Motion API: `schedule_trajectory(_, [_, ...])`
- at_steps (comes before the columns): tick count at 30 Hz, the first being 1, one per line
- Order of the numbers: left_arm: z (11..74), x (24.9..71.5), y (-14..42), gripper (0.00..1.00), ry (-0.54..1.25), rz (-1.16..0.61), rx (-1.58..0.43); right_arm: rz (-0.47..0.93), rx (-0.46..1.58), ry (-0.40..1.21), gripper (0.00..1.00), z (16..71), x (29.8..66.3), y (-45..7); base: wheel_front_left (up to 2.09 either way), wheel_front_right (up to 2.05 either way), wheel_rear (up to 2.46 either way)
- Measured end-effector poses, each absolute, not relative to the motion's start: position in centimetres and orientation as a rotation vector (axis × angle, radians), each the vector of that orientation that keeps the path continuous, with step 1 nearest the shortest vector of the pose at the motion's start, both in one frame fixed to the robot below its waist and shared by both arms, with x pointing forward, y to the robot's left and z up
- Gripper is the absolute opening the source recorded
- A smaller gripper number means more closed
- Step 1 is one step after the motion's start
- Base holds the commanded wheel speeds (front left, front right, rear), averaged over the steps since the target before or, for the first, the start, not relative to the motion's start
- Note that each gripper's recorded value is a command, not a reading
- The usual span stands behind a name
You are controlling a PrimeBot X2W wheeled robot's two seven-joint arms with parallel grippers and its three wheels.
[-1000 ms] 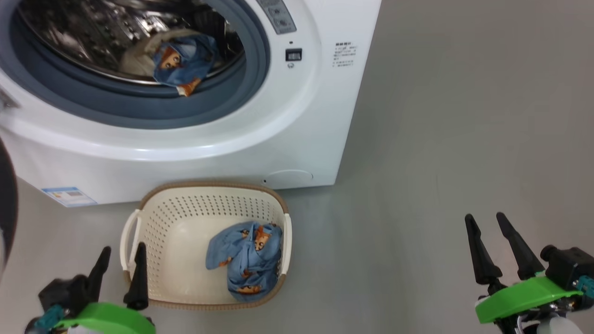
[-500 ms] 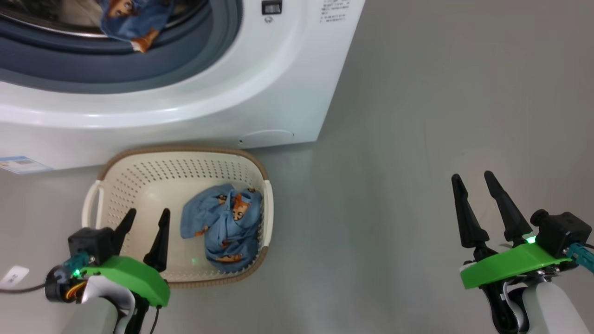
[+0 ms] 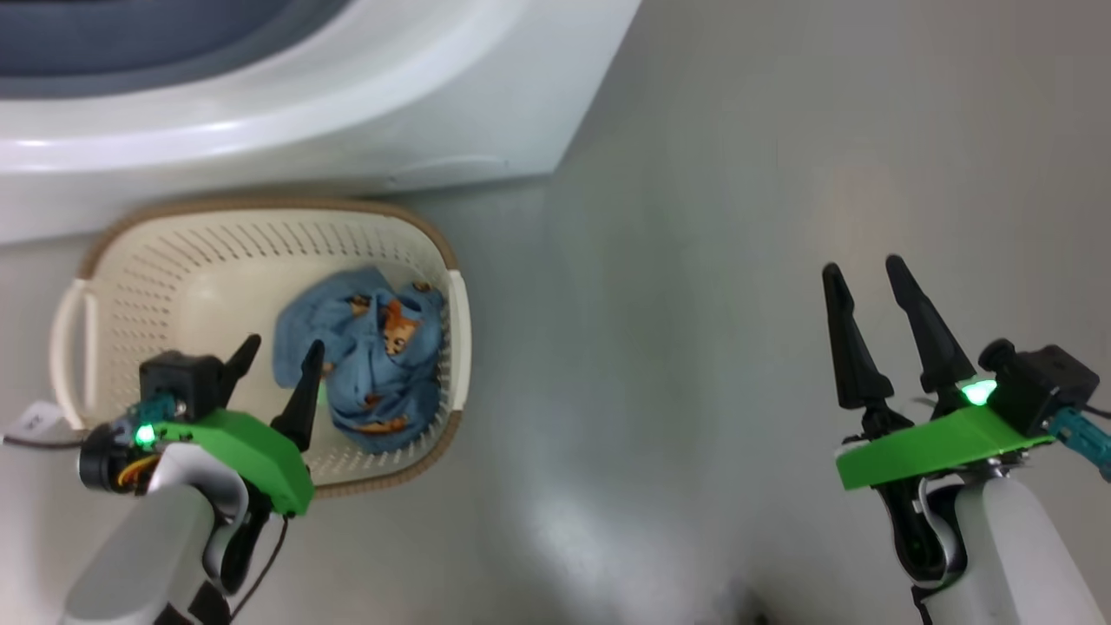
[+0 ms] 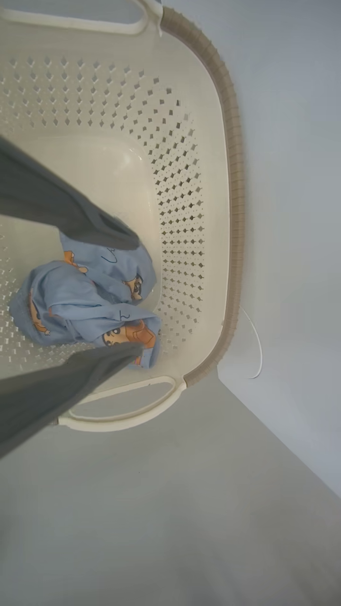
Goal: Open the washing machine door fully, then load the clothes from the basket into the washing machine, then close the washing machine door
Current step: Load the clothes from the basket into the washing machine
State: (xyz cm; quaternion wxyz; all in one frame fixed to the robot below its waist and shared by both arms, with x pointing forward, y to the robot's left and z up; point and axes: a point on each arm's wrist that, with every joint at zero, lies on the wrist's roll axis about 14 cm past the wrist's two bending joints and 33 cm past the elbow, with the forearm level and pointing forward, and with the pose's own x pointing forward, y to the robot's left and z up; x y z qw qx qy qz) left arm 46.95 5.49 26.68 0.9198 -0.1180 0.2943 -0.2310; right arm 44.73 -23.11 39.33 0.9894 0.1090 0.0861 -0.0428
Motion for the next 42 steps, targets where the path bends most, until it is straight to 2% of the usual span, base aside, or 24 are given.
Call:
schedule_trajectory(19, [18.1,45.9,0.9,1.0,0.817,-0.672,-0.224,-0.075,0.194,0.246,1.0,34.7,47.3,-22.6,0.0,0.0,0.0])
schedule_trajectory(36, [14.4,45.6,-0.2,1.0,0.905,-0.748,-0.194,-0.082,0.177,0.3,1.0,32.2,47.1,-22.8,0.0,0.0,0.0])
schedule_trajectory(37, [14.4,45.8,-0.2,0.79,0.903,-0.751,-0.192,-0.079,0.175,0.302,1.0,32.1,47.1,-22.7,0.0,0.0,0.0])
schedule_trajectory(38, [14.5,45.9,-0.3,0.79,0.902,-0.753,-0.193,-0.077,0.176,0.303,1.0,32.1,47.1,-22.7,0.0,0.0,0.0])
schedule_trajectory(39, [14.5,45.9,-0.4,0.48,0.903,-0.752,-0.197,-0.076,0.177,0.303,1.0,32.1,47.1,-22.6,0.0,0.0,0.0])
schedule_trajectory(40, [14.5,45.9,-0.4,0.27,0.906,-0.749,-0.202,-0.075,0.178,0.303,1.0,32.1,47.2,-22.5,0.0,0.0,0.0])
schedule_trajectory(41, [14.5,45.9,-0.4,0.0,0.91,-0.749,-0.205,-0.074,0.179,0.302,1.0,32.1,47.2,-22.5,0.0,0.0,0.0])
schedule_trajectory(42, [14.6,45.8,-0.4,0.0,0.911,-0.75,-0.207,-0.073,0.18,0.3,1.0,32.2,47.2,-22.5,0.0,0.0,0.0])
